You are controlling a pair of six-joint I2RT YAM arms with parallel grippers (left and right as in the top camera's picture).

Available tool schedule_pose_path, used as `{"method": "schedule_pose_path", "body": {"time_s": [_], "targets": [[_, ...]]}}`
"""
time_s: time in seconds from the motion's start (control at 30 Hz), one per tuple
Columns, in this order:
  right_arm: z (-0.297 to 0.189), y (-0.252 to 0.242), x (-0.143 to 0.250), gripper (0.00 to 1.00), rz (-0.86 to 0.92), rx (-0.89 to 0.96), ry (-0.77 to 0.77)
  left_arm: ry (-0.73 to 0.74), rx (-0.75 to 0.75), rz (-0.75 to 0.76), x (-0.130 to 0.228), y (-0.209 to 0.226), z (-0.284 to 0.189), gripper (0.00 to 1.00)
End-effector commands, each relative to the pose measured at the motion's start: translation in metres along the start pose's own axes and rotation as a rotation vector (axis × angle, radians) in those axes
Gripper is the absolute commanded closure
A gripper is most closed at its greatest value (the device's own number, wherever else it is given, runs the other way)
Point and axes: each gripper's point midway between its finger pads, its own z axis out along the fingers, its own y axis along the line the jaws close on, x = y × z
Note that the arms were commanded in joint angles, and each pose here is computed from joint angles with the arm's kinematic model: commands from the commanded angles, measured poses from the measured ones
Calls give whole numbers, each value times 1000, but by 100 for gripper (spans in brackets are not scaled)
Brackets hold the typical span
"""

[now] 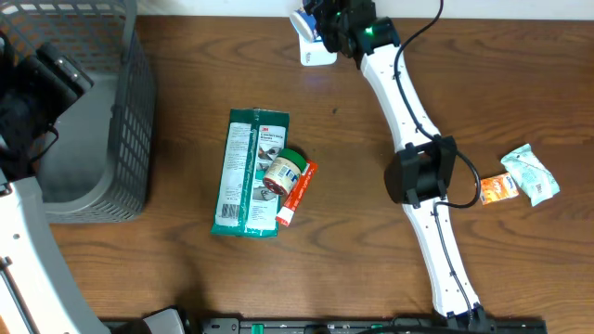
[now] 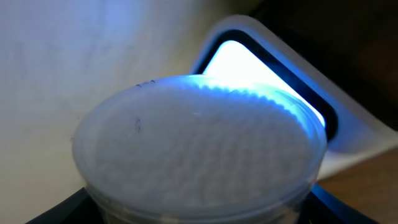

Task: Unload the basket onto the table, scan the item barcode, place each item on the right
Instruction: 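Hold the tub bottom against the scanner window with the right gripper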

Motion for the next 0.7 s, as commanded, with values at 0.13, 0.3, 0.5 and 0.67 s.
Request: {"method": "schedule_pose_path", "body": {"time_s": [0.13,0.3,0.5,0.67], "targets": [[3,1,7,69,47,19,-52,-4,-4,-11,-1,1,0,12],[3,-2,7,68,48,31,-51,-4,-4,-11,-1,1,0,12],[2,-3,6,67,54,34,-53,-4,-4,-11,-1,1,0,12],[2,-5,1,67,58,37,-64,-4,-4,-11,-1,1,0,12]]}}
